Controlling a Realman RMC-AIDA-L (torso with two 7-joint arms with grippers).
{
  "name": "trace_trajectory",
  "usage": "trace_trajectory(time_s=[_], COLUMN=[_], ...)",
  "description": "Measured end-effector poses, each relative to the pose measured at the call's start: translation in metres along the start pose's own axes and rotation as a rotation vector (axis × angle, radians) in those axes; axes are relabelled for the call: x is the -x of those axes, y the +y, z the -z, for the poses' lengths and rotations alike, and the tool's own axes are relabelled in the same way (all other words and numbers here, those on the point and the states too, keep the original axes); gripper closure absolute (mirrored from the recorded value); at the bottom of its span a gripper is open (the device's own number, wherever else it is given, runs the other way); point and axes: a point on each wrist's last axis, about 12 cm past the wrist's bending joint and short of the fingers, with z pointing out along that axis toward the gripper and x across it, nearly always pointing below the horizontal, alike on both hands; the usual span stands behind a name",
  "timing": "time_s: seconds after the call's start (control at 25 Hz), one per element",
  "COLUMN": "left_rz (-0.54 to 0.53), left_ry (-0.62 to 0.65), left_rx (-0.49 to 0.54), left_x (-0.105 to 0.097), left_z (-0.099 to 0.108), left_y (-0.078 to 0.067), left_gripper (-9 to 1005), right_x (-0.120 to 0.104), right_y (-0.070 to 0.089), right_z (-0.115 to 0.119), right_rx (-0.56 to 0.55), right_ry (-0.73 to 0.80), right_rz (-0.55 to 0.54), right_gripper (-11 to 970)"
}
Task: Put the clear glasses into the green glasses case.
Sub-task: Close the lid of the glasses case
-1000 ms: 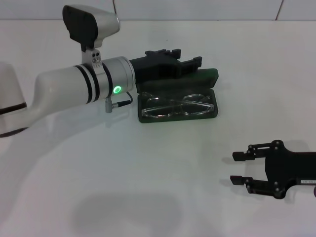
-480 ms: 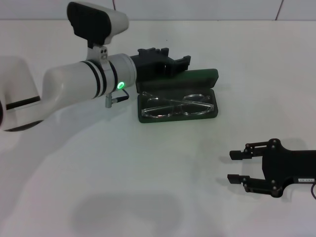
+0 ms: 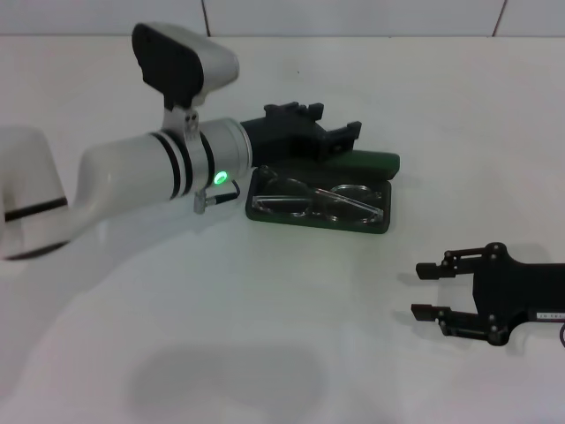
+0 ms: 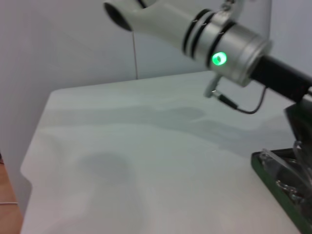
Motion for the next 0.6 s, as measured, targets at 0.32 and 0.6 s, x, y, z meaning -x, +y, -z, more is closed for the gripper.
trace_trajectory(time_s=[0.32, 0.6], left_rz=[-0.094, -0.111], left_ry=[-0.050, -0.051], left_rx=[-0.007, 0.010], left_x=[-0.025, -0.034], left_z=[0.007, 0.012], left_y=[-0.015, -0.014], left_gripper=[298, 298], right_x=[0.005, 0.009], right_y=[-0.007, -0.014], right_z=[0.000, -0.002], right_rx=[-0.016, -0.029], right_ry=[0.008, 0.017], right_rz=[0.013, 0.023], right_gripper=[475, 475])
